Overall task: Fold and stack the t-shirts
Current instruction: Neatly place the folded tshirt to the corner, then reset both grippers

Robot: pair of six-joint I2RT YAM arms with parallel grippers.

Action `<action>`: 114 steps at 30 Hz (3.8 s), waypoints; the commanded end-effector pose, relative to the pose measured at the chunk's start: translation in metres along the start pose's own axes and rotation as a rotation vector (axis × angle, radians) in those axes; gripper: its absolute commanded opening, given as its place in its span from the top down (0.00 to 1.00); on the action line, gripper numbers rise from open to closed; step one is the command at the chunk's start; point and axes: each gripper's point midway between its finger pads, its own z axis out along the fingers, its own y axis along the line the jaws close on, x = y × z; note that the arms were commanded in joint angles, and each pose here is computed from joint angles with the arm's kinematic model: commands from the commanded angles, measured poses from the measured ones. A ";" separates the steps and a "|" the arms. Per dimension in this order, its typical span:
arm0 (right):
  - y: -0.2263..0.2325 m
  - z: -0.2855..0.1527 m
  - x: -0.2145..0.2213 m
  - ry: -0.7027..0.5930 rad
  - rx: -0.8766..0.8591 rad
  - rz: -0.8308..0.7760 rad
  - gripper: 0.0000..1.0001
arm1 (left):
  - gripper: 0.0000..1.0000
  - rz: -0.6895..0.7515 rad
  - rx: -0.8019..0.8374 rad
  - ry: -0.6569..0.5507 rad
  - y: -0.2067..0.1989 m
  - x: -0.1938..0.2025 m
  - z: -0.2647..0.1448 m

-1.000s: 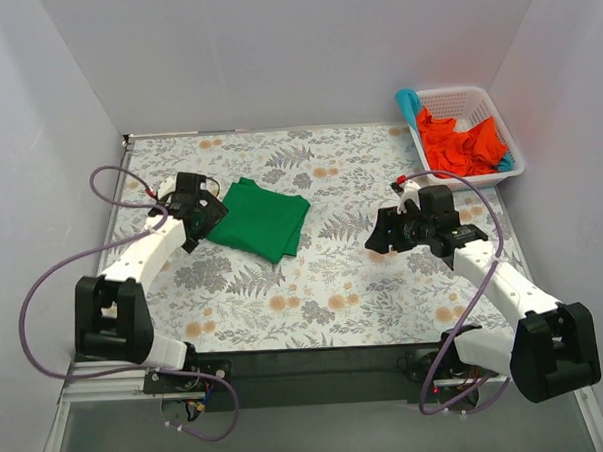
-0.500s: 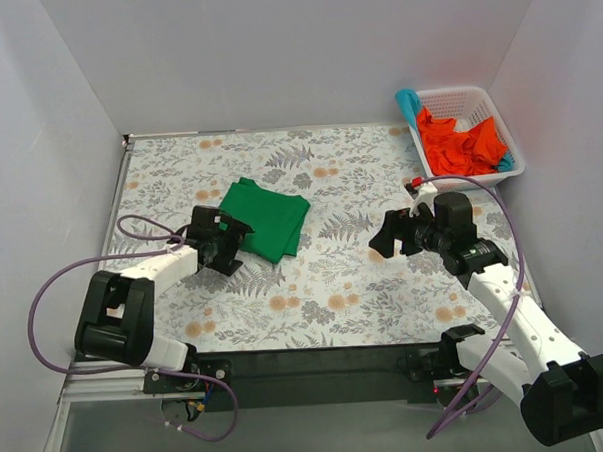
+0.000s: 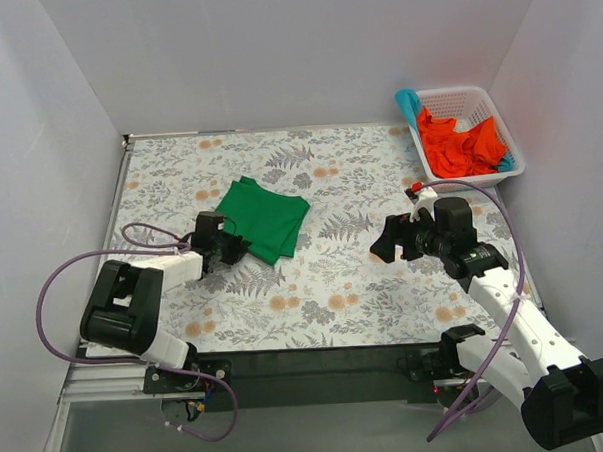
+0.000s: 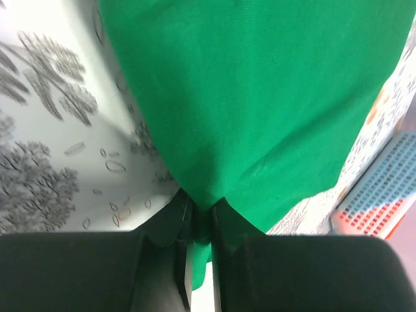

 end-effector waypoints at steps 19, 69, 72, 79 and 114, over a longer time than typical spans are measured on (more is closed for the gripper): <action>-0.006 0.004 -0.005 0.017 0.018 -0.020 0.13 | 1.00 -0.552 -0.021 -0.462 -0.002 -0.267 0.062; 0.008 -0.016 -0.029 -0.043 0.013 -0.016 0.12 | 0.02 -0.373 0.045 -0.447 -0.028 -0.322 0.074; 0.009 -0.027 -0.043 -0.083 0.043 -0.016 0.11 | 0.02 -0.340 0.021 -0.379 -0.023 -0.290 0.050; -0.005 -0.064 -0.070 -0.165 0.222 -0.035 0.05 | 0.02 -0.045 -0.008 -0.340 -0.024 -0.227 -0.033; -0.024 -0.195 -0.120 -0.615 0.573 -0.155 0.02 | 0.02 0.599 0.239 -0.578 -0.100 -0.126 -0.314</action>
